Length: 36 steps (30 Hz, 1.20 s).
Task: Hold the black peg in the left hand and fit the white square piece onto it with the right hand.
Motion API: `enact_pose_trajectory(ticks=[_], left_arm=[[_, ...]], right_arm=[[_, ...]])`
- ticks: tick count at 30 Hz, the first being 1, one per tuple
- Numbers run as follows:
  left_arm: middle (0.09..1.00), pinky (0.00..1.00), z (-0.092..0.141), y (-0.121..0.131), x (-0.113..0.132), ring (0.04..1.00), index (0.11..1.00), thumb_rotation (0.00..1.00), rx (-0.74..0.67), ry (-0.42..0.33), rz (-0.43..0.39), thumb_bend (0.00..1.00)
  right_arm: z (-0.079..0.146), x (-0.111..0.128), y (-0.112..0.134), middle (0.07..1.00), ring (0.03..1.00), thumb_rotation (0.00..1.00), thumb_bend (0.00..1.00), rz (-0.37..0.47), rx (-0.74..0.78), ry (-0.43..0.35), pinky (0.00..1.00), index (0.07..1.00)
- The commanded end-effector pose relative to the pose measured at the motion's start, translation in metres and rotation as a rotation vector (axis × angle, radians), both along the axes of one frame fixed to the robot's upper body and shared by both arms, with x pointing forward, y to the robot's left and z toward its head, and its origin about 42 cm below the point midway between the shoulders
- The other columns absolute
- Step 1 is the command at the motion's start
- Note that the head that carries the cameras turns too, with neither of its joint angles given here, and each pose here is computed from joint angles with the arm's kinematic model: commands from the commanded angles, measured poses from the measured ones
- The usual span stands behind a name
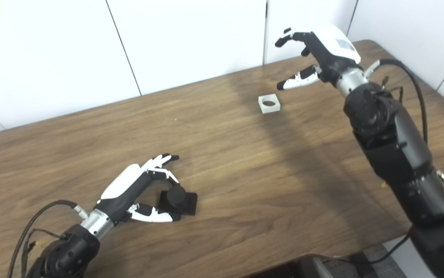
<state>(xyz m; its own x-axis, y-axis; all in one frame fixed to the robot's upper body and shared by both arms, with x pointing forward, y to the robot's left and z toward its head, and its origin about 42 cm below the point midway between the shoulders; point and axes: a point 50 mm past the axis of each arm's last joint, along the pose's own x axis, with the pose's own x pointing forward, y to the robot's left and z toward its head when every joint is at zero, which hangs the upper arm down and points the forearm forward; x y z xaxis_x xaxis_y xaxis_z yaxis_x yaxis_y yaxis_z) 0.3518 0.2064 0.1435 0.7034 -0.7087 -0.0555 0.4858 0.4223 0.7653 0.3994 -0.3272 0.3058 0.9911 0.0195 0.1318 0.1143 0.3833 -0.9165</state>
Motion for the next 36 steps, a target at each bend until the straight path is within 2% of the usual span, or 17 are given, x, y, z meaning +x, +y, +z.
enact_pose_trajectory(ticks=[1, 4, 7, 12, 14, 16, 21, 30, 36], left_arm=[[0.961, 1.0, -0.004, 0.021, 0.0, 1.0, 0.491, 0.07, 0.081, 0.018, 0.023, 0.52], [0.963, 1.0, -0.003, 0.021, 0.0, 1.0, 0.491, 0.07, 0.078, 0.016, 0.028, 0.52], [0.96, 0.99, -0.004, 0.02, 0.0, 1.0, 0.491, 0.07, 0.069, 0.015, 0.033, 0.52], [0.96, 0.99, -0.006, 0.022, 0.0, 1.0, 0.491, 0.07, 0.067, 0.014, 0.038, 0.52], [0.964, 1.0, -0.006, 0.023, 0.0, 1.0, 0.491, 0.07, 0.069, 0.02, 0.044, 0.52], [0.964, 1.0, -0.006, 0.024, 0.0, 1.0, 0.491, 0.07, 0.067, 0.02, 0.047, 0.52], [0.966, 1.0, -0.005, 0.026, 0.0, 1.0, 0.491, 0.06, 0.07, 0.026, 0.053, 0.52], [0.965, 1.0, -0.006, 0.025, 0.0, 1.0, 0.492, 0.07, 0.07, 0.033, 0.058, 0.52], [0.966, 1.0, -0.005, 0.026, -0.002, 1.0, 0.492, 0.07, 0.072, 0.038, 0.064, 0.52]], right_arm=[[0.034, 0.012, -0.004, 0.878, 0.848, 0.09, 0.74, -0.005, -0.063, -0.067, 0.63, 0.731], [0.036, 0.029, -0.005, 0.875, 0.846, 0.1, 0.74, -0.015, -0.086, -0.036, 0.63, 0.738], [0.033, 0.041, -0.006, 0.896, 0.848, 0.19, 0.79, 0.006, -0.092, 0.01, 0.63, 0.755], [0.023, 0.056, -0.006, 0.968, 0.952, 0.32, 0.87, 0.036, -0.115, 0.123, 0.76, 0.829], [0.02, 0.061, -0.006, 0.994, 0.99, 0.36, 0.91, 0.045, -0.13, 0.158, 0.82, 0.857], [0.017, 0.066, -0.006, 0.999, 0.998, 0.38, 0.95, 0.052, -0.132, 0.185, 0.84, 0.866], [0.013, 0.077, -0.005, 1.0, 1.0, 0.41, 1.0, 0.047, -0.135, 0.248, 0.91, 0.888], [0.004, 0.091, 0.001, 1.0, 1.0, 0.42, 1.0, 0.035, -0.136, 0.345, 0.98, 0.892], [-0.012, 0.095, 0.006, 1.0, 1.0, 0.4, 1.0, 0.04, -0.149, 0.388, 0.96, 0.88]])
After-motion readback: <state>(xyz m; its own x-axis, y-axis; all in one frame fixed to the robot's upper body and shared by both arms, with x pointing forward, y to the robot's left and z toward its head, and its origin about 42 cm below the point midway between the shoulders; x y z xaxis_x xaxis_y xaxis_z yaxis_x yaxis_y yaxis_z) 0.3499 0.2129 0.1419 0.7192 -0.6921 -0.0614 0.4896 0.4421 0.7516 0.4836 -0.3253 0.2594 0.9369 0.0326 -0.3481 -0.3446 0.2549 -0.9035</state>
